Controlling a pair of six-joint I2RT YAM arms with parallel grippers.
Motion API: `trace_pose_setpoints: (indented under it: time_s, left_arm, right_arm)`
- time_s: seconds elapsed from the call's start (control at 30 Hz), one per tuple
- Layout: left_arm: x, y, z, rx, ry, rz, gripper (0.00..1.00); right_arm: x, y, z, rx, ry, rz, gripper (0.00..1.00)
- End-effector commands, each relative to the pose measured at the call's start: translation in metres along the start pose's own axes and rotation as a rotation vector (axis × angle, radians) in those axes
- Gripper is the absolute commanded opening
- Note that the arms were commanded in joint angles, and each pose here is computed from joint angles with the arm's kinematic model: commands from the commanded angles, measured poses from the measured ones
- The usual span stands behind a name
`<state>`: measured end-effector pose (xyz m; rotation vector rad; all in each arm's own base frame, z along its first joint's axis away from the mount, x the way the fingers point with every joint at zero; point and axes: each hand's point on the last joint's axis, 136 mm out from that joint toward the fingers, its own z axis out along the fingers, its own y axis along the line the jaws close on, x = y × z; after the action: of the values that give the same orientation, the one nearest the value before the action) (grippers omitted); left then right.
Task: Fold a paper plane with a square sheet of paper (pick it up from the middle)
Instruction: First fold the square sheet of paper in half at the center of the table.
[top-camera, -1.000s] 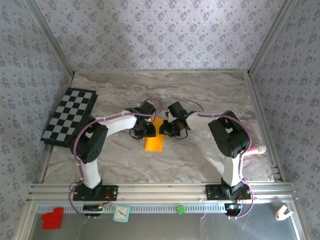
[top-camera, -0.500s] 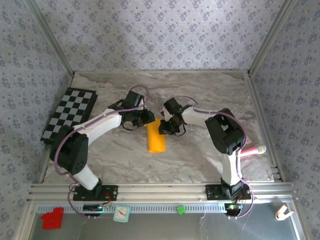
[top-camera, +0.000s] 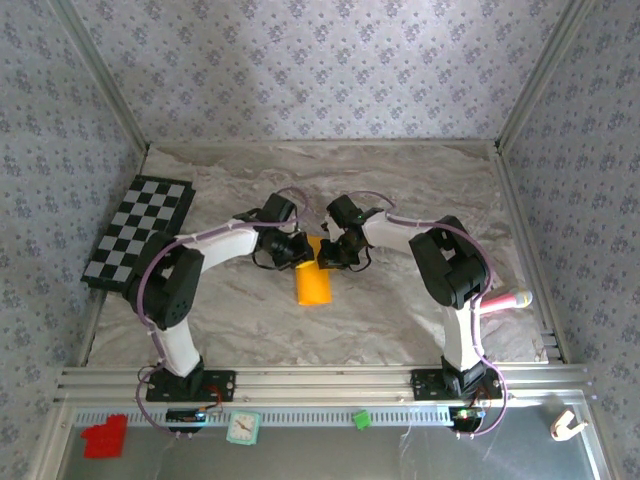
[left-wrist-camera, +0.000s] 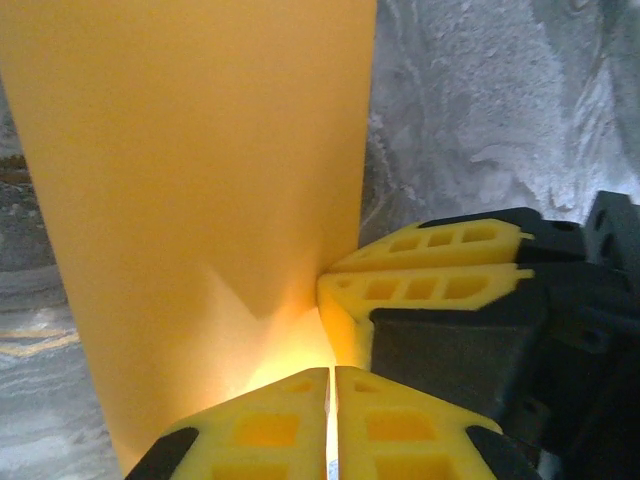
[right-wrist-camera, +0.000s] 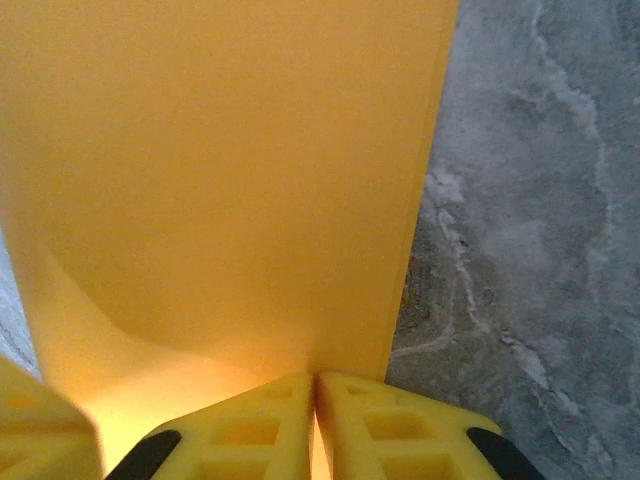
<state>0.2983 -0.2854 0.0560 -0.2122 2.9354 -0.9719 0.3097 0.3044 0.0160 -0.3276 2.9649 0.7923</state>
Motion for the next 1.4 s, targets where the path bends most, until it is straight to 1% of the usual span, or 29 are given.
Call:
trace_pose_setpoints:
  time_s: [0.0, 0.17, 0.27, 0.53, 0.8, 1.17, 1.27, 1.33, 1.37]
  left_arm:
    - [0.006, 0.009, 0.007, -0.034, 0.033, -0.013, 0.11]
    - [0.008, 0.026, 0.010, -0.110, 0.033, -0.012, 0.11]
    - [0.010, 0.036, 0.013, -0.144, 0.041, -0.011, 0.11]
    - [0.012, 0.052, 0.017, -0.195, 0.047, 0.004, 0.10]
    - [0.013, 0.067, 0.011, -0.248, 0.042, 0.023, 0.10]
    - [0.019, 0.100, -0.006, -0.291, 0.044, 0.010, 0.10]
    - [0.016, 0.098, -0.016, -0.286, 0.027, 0.022, 0.09]
    - [0.010, 0.086, -0.024, -0.251, -0.002, 0.045, 0.09]
    - [0.007, 0.075, -0.028, -0.211, -0.020, 0.060, 0.10]
  right_arm:
    - [0.040, -0.062, 0.020, 0.240, 0.134, 0.091, 0.14]
    - [0.040, -0.068, 0.020, 0.276, 0.135, 0.092, 0.14]
    - [0.046, -0.073, 0.019, 0.305, 0.162, 0.102, 0.14]
    - [0.051, -0.078, 0.019, 0.347, 0.185, 0.093, 0.14]
    - [0.056, -0.083, 0.021, 0.386, 0.208, 0.090, 0.13]
    - [0.060, -0.090, 0.024, 0.420, 0.227, 0.081, 0.13]
    - [0.061, -0.090, 0.023, 0.423, 0.228, 0.078, 0.13]
    - [0.060, -0.090, 0.023, 0.425, 0.228, 0.078, 0.13]
    - [0.061, -0.089, 0.023, 0.425, 0.228, 0.077, 0.13]
